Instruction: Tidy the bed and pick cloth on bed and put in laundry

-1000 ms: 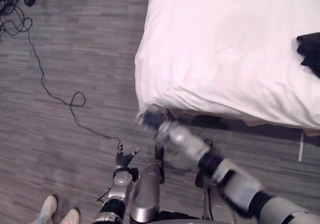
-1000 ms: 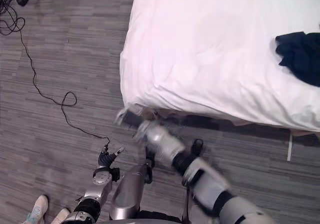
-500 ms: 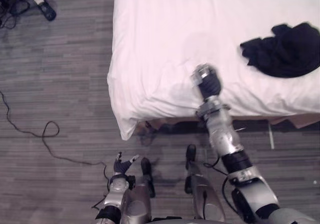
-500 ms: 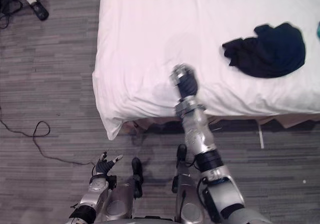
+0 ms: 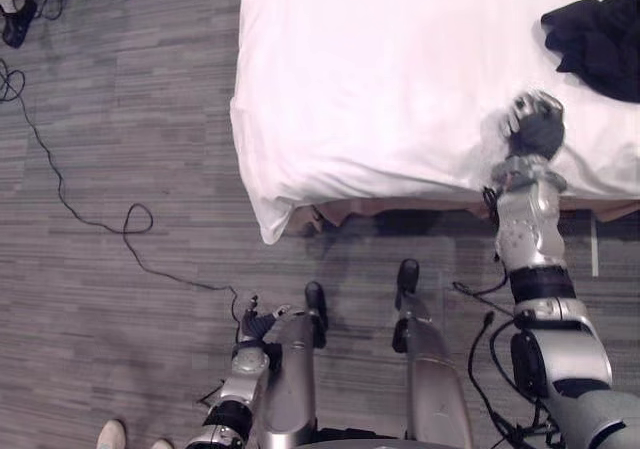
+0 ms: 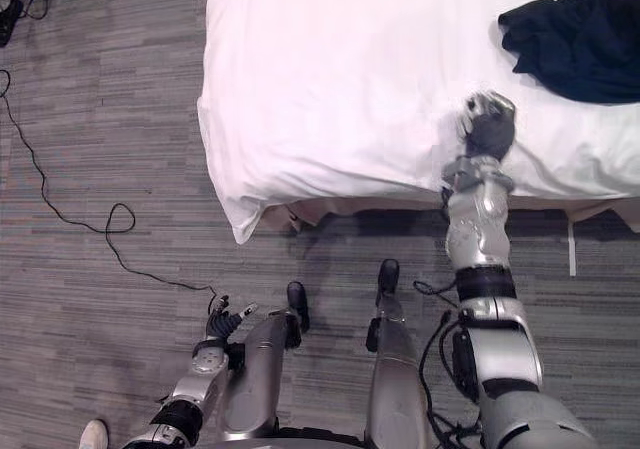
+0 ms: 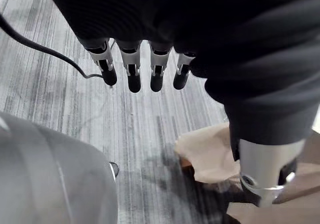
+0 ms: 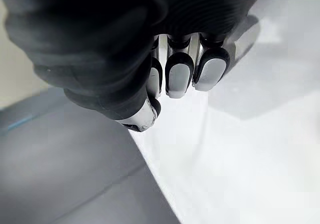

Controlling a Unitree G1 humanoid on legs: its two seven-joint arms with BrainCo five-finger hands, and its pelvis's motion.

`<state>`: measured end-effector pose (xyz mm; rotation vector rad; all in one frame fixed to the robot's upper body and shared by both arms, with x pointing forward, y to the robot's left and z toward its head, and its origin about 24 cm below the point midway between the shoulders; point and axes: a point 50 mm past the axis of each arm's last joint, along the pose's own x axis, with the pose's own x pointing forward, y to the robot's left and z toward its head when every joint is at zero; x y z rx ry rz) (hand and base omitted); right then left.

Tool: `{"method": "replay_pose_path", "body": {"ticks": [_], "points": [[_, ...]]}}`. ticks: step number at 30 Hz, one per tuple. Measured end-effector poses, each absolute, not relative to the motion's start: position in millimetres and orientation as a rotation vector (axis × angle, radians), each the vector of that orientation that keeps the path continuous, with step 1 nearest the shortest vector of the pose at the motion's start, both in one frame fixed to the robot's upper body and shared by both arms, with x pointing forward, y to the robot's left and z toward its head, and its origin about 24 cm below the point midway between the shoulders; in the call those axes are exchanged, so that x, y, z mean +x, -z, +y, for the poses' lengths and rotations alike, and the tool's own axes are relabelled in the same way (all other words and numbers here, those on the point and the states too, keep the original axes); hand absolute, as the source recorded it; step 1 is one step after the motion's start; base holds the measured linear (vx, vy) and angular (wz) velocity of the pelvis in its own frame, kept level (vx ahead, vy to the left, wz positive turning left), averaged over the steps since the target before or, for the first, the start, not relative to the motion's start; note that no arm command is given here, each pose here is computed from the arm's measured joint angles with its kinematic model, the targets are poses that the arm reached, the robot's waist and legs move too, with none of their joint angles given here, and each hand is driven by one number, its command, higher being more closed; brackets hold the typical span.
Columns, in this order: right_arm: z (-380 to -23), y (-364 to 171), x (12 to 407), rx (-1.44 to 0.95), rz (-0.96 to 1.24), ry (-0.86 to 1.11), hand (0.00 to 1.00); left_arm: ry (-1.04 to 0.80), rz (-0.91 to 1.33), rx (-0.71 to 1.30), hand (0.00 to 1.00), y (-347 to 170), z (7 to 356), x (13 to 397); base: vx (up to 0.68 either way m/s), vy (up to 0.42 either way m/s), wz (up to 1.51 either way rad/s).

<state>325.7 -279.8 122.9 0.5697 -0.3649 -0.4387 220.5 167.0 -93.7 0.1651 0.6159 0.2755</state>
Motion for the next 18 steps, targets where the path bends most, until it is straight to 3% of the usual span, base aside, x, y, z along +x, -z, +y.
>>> {"method": "replay_pose_path", "body": {"ticks": [1,3,6,7,9,12,18], "points": [[-288,-105,315,0.592,-0.32,0.507,1.0,-0.285,0.612,0.158,0.0,93,168,220,0.05,0.031,-0.28],[-320,-27,248,0.651,-0.138,0.818,1.0,-0.343,0.603,0.133,0.0,91,179,213,0.09,0.04,-0.36],[-345,28,163,0.649,0.02,1.117,1.0,-0.401,0.667,0.133,0.0,102,194,191,0.13,0.032,-0.32],[-352,43,132,0.635,0.078,1.209,0.0,-0.418,0.706,0.131,0.0,107,198,180,0.17,0.017,-0.43],[-357,72,68,0.609,0.234,1.375,0.0,-0.398,0.773,0.13,0.0,118,197,167,0.25,0.018,-0.46],[-341,94,41,0.607,0.393,1.401,0.0,-0.336,0.789,0.144,0.0,121,188,169,0.15,0.024,-0.47],[-260,142,85,0.639,0.767,1.083,0.0,-0.183,0.801,0.27,0.0,122,178,182,0.1,0.073,-1.39]]}}
